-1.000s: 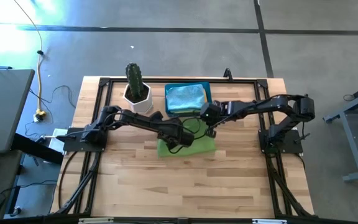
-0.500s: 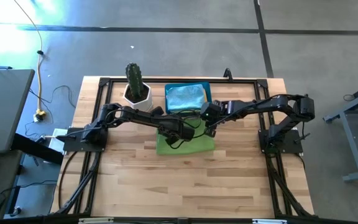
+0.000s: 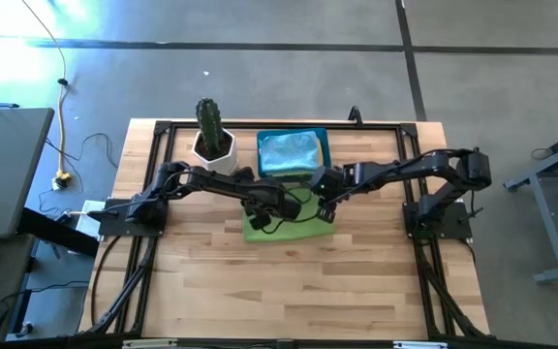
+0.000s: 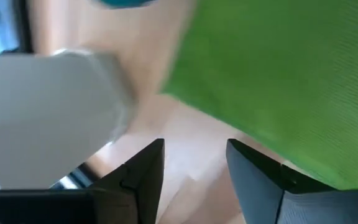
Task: Fold microfiber towels
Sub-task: Fold the green microfiber towel
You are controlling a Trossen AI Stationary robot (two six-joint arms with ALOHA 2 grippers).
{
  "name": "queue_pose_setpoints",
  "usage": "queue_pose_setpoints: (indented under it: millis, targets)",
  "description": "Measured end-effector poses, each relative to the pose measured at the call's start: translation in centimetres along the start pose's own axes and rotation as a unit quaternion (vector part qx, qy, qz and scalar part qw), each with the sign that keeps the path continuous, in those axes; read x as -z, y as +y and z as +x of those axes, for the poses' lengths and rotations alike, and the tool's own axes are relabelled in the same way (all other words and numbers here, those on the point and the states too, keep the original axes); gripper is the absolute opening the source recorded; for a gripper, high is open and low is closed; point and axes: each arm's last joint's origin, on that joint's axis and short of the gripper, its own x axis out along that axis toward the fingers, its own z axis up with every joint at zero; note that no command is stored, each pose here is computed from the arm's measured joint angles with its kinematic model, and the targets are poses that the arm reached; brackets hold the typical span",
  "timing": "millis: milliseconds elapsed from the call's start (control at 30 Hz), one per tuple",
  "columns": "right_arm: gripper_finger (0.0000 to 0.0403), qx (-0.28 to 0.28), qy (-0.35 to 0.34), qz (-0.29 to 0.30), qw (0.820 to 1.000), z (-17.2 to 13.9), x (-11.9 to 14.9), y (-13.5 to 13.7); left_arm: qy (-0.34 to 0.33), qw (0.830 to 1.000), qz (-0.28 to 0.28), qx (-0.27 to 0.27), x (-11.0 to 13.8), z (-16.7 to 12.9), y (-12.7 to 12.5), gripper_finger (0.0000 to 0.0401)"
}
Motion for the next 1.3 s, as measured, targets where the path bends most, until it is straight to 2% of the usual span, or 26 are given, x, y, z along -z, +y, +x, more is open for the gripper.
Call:
queue_pose_setpoints:
  millis: [133, 200, 300, 467, 600, 767, 933, 1133, 1300]
  targets:
    - [0.0134, -0.011, -0.002, 0.005, 1.0, -0.1, 0.2, 1.4, -0.031, 0.996, 0.052, 0.061, 0.0, -0.3, -2.0, 0.0159]
    - [0.0134, -0.015, -0.002, 0.006, 1.0, -0.1, 0.4, 2.2, -0.038, 0.993, 0.065, 0.093, 0.0, -0.1, -3.0, 0.0159]
    - [0.0134, -0.022, 0.0, 0.004, 1.0, -0.2, 0.7, 3.1, -0.042, 0.99, 0.07, 0.112, 0.3, 0.0, -3.8, 0.0159]
    - [0.0134, -0.027, 0.023, 0.002, 0.999, -0.4, 1.6, 4.7, -0.03, 0.986, 0.06, 0.15, 1.3, 0.0, -5.5, 0.0159]
    - [0.0134, -0.021, 0.048, -0.022, 0.998, -0.6, 2.6, 5.8, -0.033, 0.984, 0.05, 0.17, 2.1, -0.7, -6.8, 0.0158]
    - [0.0134, -0.005, 0.055, -0.056, 0.997, -0.9, 3.6, 7.4, -0.049, 0.979, 0.021, 0.198, 3.1, -1.6, -8.6, 0.0158]
    - [0.0134, 0.011, 0.05, -0.062, 0.997, -1.4, 4.5, 8.9, -0.053, 0.971, -0.001, 0.232, 4.2, -2.4, -10.5, 0.0158]
    - [0.0134, 0.012, 0.034, -0.087, 0.996, -2.8, 5.4, 10.2, -0.062, 0.954, -0.011, 0.295, 5.9, -3.9, -13.1, 0.0158]
    - [0.0134, 0.016, 0.022, -0.084, 0.996, -4.0, 6.8, 9.9, -0.084, 0.933, -0.009, 0.351, 7.4, -5.4, -15.3, 0.0158]
